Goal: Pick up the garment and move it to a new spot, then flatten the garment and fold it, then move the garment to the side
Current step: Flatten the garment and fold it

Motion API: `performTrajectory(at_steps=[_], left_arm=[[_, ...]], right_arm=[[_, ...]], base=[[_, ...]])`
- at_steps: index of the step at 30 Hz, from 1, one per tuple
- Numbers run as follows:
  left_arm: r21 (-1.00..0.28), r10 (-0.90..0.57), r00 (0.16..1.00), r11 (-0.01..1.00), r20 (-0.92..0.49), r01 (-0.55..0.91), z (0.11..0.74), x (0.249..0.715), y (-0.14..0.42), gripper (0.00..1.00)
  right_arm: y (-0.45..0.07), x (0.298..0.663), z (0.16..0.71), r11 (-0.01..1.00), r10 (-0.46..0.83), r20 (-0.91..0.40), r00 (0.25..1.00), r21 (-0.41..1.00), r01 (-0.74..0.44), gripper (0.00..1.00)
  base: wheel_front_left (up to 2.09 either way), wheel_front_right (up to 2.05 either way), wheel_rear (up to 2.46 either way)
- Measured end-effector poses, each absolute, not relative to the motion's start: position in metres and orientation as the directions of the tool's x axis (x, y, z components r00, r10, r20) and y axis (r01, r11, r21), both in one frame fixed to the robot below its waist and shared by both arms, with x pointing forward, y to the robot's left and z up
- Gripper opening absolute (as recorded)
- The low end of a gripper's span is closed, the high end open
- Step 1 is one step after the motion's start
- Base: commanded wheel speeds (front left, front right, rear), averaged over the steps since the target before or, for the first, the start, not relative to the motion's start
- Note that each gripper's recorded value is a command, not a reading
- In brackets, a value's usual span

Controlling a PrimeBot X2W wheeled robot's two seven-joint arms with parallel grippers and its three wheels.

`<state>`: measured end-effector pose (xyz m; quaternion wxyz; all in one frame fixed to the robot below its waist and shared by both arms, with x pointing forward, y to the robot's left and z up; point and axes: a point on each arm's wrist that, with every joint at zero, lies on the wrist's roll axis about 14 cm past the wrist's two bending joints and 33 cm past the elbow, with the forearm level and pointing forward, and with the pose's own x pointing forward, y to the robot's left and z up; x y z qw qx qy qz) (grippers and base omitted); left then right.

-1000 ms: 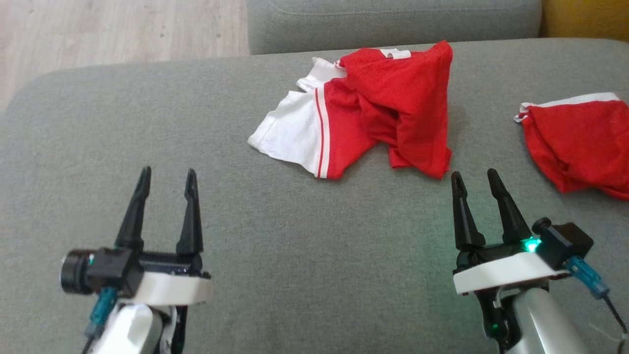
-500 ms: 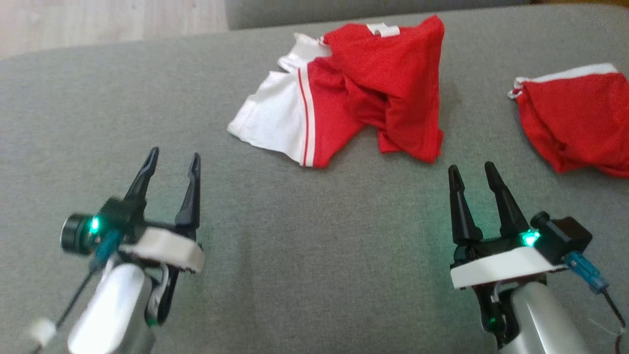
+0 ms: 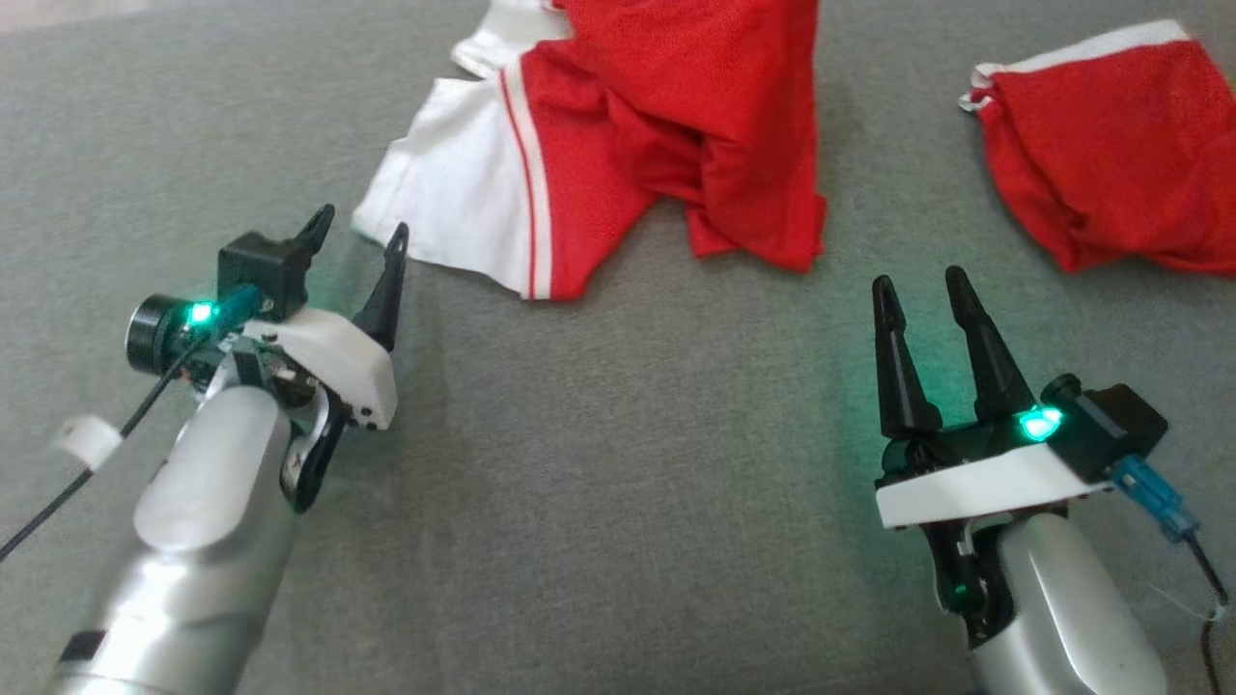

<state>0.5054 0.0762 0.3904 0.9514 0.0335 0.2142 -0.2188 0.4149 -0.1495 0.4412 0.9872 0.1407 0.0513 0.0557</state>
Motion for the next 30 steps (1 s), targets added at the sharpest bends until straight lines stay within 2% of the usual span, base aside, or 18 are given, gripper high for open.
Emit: performTrajectory(at_steps=[8, 9, 11, 14, 19, 22, 26, 30], left_arm=[[-0.037, -0.412, 0.75, 0.886, -0.518, 0.462, 0.363, 0.512, 0.061, 1.0], [-0.041, -0.419, 0.733, 0.88, -0.536, 0.473, 0.361, 0.51, 0.059, 0.0], [-0.052, -0.445, 0.709, 0.864, -0.547, 0.502, 0.362, 0.509, 0.051, 0.0], [-0.048, -0.462, 0.716, 0.855, -0.524, 0.517, 0.368, 0.509, 0.047, 0.0], [-0.003, -0.471, 0.794, 0.861, -0.385, 0.509, 0.399, 0.516, 0.053, 0.0], [0.048, -0.497, 0.834, 0.852, -0.239, 0.521, 0.437, 0.523, 0.054, 0.0], [0.171, -0.545, 0.836, 0.82, -0.06, 0.547, 0.496, 0.532, 0.056, 0.0], [0.318, -0.586, 0.79, 0.794, 0.179, 0.518, 0.592, 0.541, 0.056, 0.0]], right_arm=[[-0.167, 0.411, 0.439, 0.959, 0.073, -0.098, 0.992, 0.281, -0.043, 1.0], [-0.168, 0.41, 0.439, 0.959, 0.069, -0.098, 0.993, 0.28, -0.039, 1.0], [-0.17, 0.41, 0.441, 0.96, 0.064, -0.094, 0.993, 0.279, -0.036, 1.0], [-0.172, 0.409, 0.444, 0.96, 0.06, -0.085, 0.995, 0.277, -0.034, 1.0], [-0.169, 0.409, 0.454, 0.959, 0.068, -0.059, 0.996, 0.279, -0.049, 1.0], [-0.165, 0.409, 0.46, 0.957, 0.078, -0.04, 0.996, 0.281, -0.064, 1.0], [-0.16, 0.41, 0.466, 0.955, 0.093, -0.023, 0.995, 0.285, -0.082, 1.0], [-0.151, 0.413, 0.469, 0.951, 0.117, -0.012, 0.993, 0.29, -0.109, 1.0]], base=[[0.0, 0.0, 0.0], [0.0, 0.0, 0.0], [0.0, 0.0, 0.0], [0.0, 0.0, 0.0], [0.0, 0.0, 0.0], [0.0, 0.0, 0.0], [0.0, 0.0, 0.0], [0.0, 0.0, 0.0]])
